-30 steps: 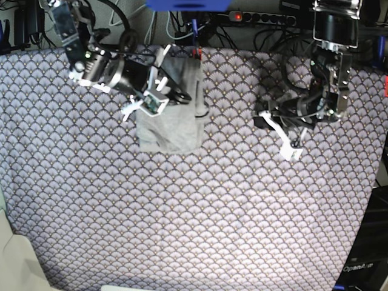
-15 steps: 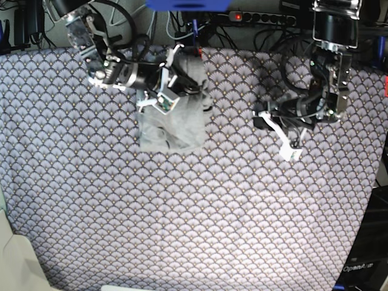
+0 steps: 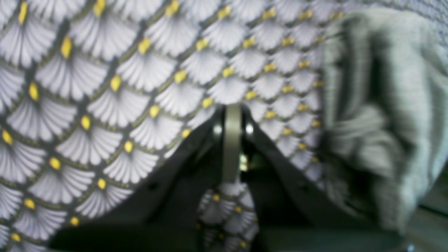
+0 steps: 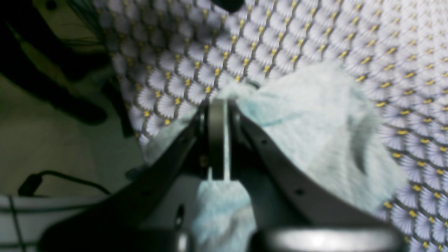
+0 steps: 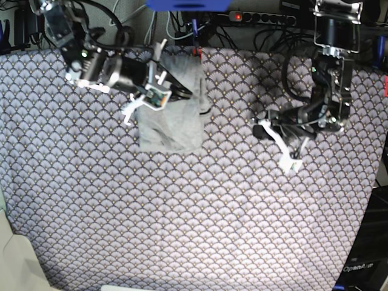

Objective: Fold the T-shirt properly

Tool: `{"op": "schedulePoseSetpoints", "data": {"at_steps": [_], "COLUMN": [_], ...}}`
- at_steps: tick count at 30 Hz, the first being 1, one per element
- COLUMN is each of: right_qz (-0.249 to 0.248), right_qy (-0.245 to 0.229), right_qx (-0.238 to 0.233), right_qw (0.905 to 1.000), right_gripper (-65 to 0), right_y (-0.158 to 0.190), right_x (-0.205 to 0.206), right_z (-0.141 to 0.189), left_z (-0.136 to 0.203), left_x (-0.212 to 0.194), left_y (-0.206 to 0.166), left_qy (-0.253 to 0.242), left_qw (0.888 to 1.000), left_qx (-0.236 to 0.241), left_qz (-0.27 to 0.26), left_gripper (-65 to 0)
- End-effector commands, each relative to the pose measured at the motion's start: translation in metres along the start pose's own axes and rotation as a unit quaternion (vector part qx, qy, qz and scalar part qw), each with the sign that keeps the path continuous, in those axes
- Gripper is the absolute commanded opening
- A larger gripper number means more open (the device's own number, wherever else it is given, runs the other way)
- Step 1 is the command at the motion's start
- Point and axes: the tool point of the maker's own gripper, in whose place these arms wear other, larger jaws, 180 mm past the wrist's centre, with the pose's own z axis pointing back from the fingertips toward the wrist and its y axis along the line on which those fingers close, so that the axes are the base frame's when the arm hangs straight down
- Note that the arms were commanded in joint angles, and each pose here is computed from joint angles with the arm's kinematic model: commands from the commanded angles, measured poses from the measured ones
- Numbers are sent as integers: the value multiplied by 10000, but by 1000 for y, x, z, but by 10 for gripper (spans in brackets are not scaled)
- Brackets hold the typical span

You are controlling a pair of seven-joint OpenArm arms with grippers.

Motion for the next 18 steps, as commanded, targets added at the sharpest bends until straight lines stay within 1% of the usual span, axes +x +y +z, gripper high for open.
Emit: {"op": "schedulePoseSetpoints", "data": {"at_steps": [1, 4, 7, 11, 14, 18], "right_qz": [1, -217, -363, -426, -531, -880], "right_qy": [-128, 23, 296, 598, 750, 854], "right_qx": [-8, -110, -170, -518, -825, -1295], "right_qw": [9999, 9997, 9988, 9960, 9923, 9840], "right_gripper": [-650, -650, -650, -650, -650, -650], "right_y": [1, 4, 8, 7, 9, 8], "right_x": [6, -10, -31, -58, -78, -99], "right_z": [5, 16, 30, 52, 74, 107], "left_z": [14, 40, 69, 93, 106, 121], "left_x": [27, 48, 52, 43, 25, 2], "left_y": [-9, -25, -25, -9, 10, 29], "left_qy": [-404, -804, -1003, -990, -843, -672], "left_qw": [9990, 9960, 9942, 9940, 9943, 9931], "left_qx": [-104, -136, 53, 368, 643, 957], "left_qz": [-186, -376, -391, -275, -67, 32], "left_gripper": [-650, -650, -650, -650, -650, -650]}}
